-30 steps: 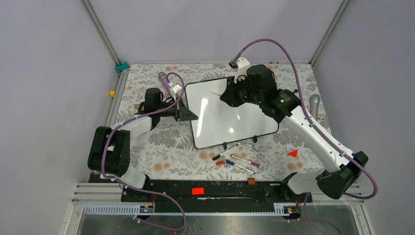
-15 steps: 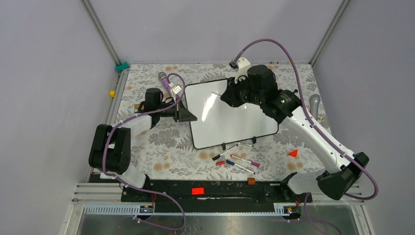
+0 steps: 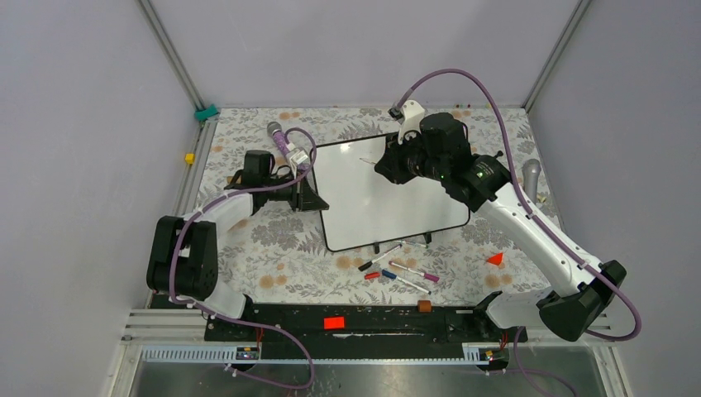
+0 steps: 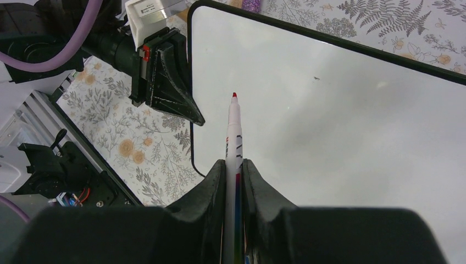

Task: Write a sentence on the whiteboard
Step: Hold the whiteboard on the whiteboard stand.

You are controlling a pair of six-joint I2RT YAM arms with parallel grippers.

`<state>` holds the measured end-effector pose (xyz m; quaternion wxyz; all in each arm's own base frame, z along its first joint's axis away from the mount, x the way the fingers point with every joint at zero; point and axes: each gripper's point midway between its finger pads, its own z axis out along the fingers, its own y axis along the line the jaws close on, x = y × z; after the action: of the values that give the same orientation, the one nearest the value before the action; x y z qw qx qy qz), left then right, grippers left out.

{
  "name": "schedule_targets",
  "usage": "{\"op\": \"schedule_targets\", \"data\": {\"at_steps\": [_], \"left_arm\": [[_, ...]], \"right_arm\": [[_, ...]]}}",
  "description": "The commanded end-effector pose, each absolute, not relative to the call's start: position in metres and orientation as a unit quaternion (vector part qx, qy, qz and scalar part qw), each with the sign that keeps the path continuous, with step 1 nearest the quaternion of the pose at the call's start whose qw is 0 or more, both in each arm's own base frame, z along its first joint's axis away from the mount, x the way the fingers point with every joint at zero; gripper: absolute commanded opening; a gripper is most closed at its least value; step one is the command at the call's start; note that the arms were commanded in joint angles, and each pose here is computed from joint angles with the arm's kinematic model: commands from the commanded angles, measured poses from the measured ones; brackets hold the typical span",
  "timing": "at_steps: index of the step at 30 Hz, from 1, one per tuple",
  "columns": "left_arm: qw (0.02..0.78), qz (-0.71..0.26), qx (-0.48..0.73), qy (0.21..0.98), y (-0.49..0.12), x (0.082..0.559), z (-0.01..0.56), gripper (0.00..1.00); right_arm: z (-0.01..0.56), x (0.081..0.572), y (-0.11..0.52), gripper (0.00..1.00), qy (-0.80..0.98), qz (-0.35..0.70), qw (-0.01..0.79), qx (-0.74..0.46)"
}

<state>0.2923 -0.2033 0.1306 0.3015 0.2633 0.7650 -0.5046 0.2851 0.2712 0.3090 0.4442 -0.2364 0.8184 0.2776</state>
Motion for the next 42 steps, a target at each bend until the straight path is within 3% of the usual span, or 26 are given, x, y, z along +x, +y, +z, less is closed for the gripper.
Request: {"op": "schedule_targets", "data": {"at_steps": [1,21,32,42], "left_arm": [[0.345,-0.488,0.305,0.741,-0.205,0.312,0.145,0.00],[0.249,-0.531,0.307,0.750,-0.207,0.295,0.122,0.00],[0.327,-0.448,0.373,0.744,-0.194,0.300,0.133,0.00],[0.294,-0.472,0.366,0.746,-0.197,0.296,0.128,0.00]], "right_arm": [[0.323,0.289,0.275,0.00,0.805,0.281,0.464,-0.241],[0.320,0.289,0.273,0.00,0.806,0.275,0.464,-0.243],[0.315,0.282,0.270,0.00,0.810,0.281,0.457,-0.236],[0.314,0.277,0.265,0.00,0.811,0.281,0.459,-0.231]]}}
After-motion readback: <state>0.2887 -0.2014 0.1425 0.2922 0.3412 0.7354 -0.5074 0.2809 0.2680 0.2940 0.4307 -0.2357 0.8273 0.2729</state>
